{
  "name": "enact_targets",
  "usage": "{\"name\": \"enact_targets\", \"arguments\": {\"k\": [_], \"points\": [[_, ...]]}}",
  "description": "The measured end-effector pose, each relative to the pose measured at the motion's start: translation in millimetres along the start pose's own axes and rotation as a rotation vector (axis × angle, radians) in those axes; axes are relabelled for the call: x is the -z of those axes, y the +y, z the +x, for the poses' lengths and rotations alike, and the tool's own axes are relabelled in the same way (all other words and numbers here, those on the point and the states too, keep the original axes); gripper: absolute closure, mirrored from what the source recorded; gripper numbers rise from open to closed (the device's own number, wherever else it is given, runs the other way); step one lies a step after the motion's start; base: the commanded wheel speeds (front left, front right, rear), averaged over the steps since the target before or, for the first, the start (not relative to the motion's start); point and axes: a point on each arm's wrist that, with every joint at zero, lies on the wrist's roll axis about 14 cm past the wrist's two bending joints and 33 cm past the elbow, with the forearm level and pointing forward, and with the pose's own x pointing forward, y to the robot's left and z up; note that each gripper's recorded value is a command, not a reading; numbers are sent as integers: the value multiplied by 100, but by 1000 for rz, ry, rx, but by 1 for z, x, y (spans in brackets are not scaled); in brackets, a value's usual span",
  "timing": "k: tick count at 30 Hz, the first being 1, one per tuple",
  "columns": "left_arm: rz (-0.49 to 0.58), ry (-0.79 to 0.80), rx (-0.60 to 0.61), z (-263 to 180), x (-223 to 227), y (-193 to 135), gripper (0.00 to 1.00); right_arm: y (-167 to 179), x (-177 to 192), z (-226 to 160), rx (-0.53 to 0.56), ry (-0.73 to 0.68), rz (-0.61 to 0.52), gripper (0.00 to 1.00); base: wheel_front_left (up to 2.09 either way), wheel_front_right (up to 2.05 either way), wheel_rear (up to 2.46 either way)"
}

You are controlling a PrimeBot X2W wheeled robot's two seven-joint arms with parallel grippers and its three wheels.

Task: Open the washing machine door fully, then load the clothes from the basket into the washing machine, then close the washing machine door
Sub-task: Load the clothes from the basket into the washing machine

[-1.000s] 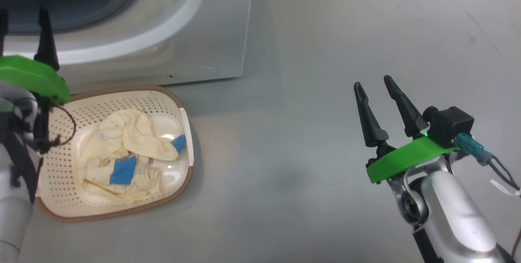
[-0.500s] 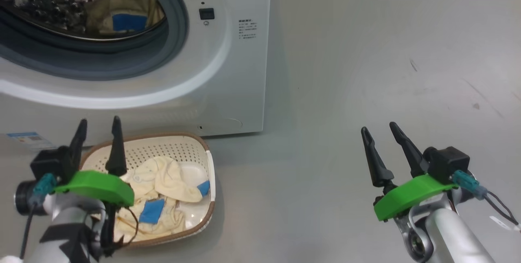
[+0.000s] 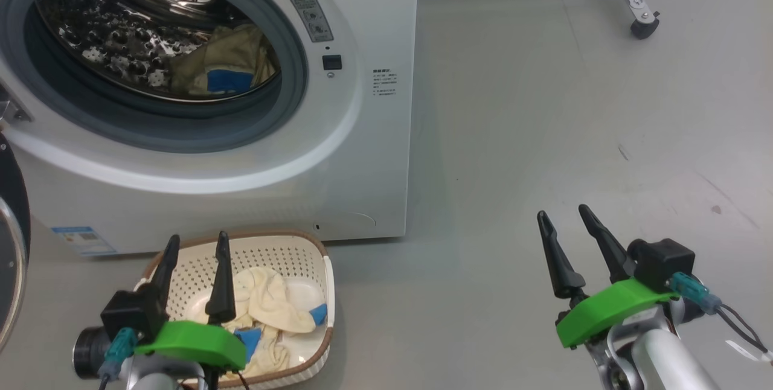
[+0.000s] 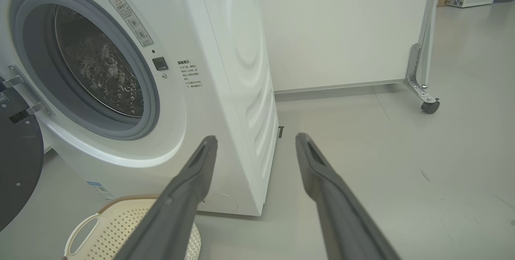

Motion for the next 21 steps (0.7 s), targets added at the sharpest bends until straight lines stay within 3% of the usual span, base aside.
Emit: {"name": "enact_targets", "arguments": {"k": [21], "points": [[-3, 20, 29, -7, 13, -17, 0, 1, 3, -3, 2, 8, 5, 0, 0, 0, 0]]}}
